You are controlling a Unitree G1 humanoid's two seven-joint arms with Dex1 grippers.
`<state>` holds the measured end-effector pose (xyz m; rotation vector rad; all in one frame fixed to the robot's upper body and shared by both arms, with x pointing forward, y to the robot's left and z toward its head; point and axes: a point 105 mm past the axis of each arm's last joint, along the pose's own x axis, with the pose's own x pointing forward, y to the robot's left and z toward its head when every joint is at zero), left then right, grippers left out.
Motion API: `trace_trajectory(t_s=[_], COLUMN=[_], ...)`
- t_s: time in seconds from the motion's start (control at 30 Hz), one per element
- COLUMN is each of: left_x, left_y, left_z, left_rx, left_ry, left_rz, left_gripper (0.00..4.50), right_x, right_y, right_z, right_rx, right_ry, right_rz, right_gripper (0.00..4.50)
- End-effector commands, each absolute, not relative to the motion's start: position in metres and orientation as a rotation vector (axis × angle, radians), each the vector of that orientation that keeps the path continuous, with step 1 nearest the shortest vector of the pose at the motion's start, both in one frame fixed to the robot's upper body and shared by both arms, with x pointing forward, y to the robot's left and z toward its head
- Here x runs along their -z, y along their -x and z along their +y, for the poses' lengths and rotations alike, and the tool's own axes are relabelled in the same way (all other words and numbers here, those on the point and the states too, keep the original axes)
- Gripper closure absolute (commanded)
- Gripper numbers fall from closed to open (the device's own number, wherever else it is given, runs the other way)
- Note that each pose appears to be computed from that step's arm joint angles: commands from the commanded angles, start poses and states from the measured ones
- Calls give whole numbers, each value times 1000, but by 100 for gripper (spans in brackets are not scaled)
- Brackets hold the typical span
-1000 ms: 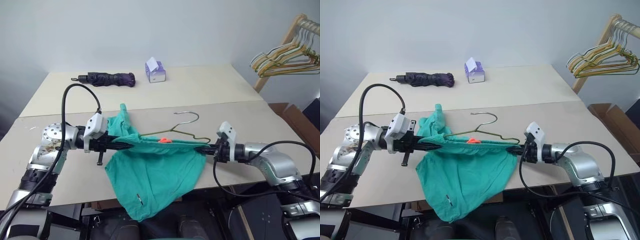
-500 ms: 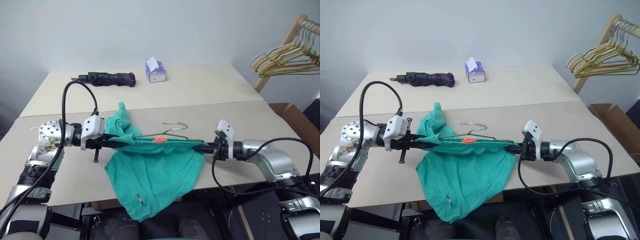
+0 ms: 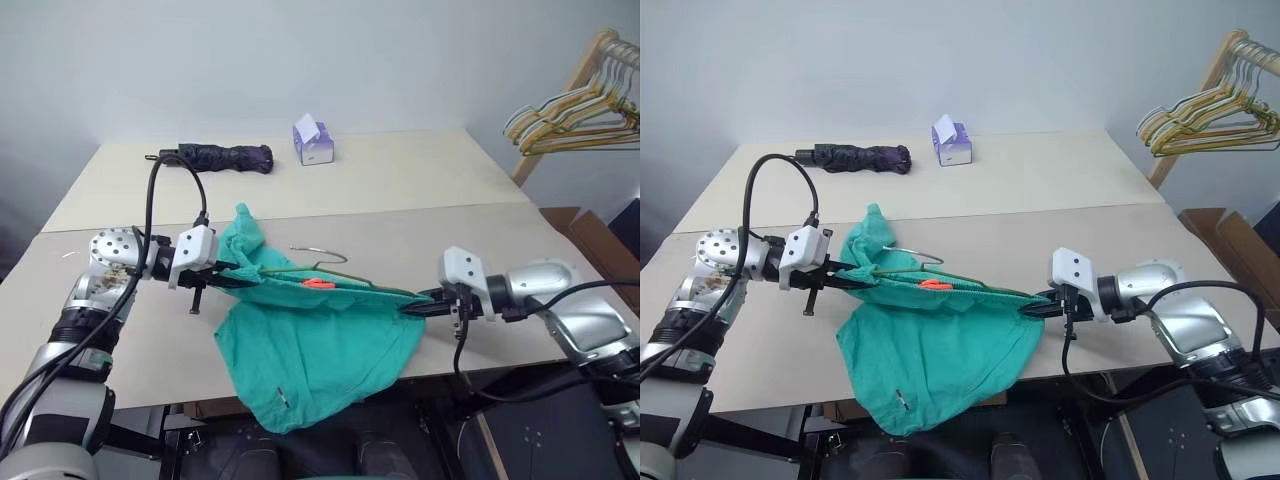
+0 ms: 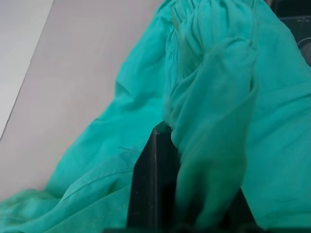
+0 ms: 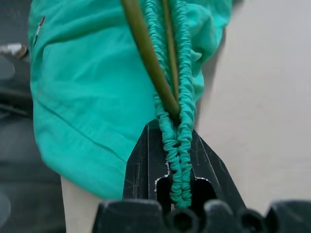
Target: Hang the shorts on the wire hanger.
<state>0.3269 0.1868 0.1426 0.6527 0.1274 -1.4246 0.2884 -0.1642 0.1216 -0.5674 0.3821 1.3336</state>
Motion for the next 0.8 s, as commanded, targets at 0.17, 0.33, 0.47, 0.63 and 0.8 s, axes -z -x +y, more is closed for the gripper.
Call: trace_trajectory(t_s=[0.17,0.33,0.47,0.63,0.8], left_x=[-151,-154,-156,-163,-167], left_y=[-339,-342,-343,-346,-349], left_z=[257,259,252,242,241], left_rx=[1157,1139,1160,1177,1176], left_ry=[-718,-724,-698,-672,-664], left_rz=[280,265,234,195,185], left_gripper=[450,450,450,450,450], right_x=[-106,-107,-110,-107,-112], right_y=[-285,-288,-287,-289,-293], right_z=[-229,-223,-220,-219,-212], right_rx=[-1253,-1257,-1258,-1214,-1162], right_ry=[798,715,667,629,524], right_rz=[728,689,681,678,621], right_gripper=[447,382,274,102,3])
